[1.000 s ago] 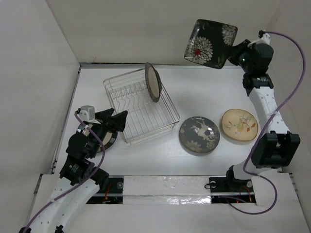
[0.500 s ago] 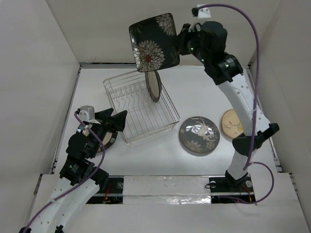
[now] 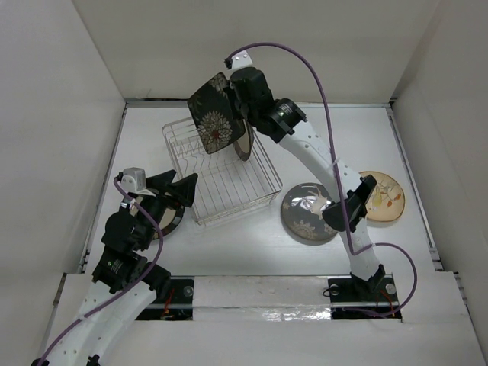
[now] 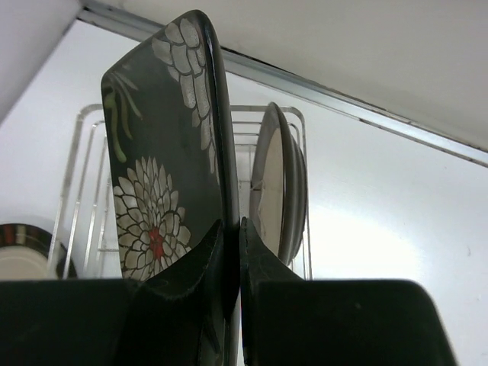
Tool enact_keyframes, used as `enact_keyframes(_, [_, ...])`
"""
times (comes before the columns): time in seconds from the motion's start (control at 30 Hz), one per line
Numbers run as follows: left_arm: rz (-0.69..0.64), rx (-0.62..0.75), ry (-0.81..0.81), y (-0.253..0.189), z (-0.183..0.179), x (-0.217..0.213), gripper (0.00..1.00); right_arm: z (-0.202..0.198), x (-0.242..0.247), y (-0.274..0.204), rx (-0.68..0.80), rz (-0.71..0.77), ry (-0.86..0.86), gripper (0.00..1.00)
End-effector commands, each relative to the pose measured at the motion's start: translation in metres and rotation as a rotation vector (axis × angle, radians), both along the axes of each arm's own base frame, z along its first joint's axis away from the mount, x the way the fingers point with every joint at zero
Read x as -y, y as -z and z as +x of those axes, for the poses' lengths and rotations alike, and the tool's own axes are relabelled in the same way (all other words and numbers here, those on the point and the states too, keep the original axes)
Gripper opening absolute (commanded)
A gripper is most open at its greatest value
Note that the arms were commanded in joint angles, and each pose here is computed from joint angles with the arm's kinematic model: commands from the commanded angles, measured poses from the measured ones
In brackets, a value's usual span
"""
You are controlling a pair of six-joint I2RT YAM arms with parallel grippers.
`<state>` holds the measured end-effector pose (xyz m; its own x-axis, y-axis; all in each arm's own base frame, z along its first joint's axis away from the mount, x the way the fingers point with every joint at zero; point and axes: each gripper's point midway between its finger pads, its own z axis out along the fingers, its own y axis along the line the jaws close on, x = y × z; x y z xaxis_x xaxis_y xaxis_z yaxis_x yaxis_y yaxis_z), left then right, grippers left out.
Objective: Load the plates into the dish rack
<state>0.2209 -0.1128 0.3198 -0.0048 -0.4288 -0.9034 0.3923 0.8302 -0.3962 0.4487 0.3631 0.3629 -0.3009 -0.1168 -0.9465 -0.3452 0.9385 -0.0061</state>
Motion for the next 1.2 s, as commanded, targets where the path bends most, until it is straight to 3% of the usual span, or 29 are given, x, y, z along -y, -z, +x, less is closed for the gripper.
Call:
enact_keyframes(0.0, [-0.023,0.068,0.004,-0.021,-0.006,-0.002,0.7,0.01,0.025,-0.094,0.241,0.17,0.141,0.0])
enact_keyframes(0.33, [-0.01,0.049,0.016,-0.015,-0.003,0.002,0.7,0.023,0.045,-0.047,0.203,-0.034,0.292,0.0])
enact_keyframes(1.17, [-0.017,0.059,0.033,-0.018,-0.005,0.005,0.7,0.022,0.046,0.014,0.134,-0.302,0.331,0.0])
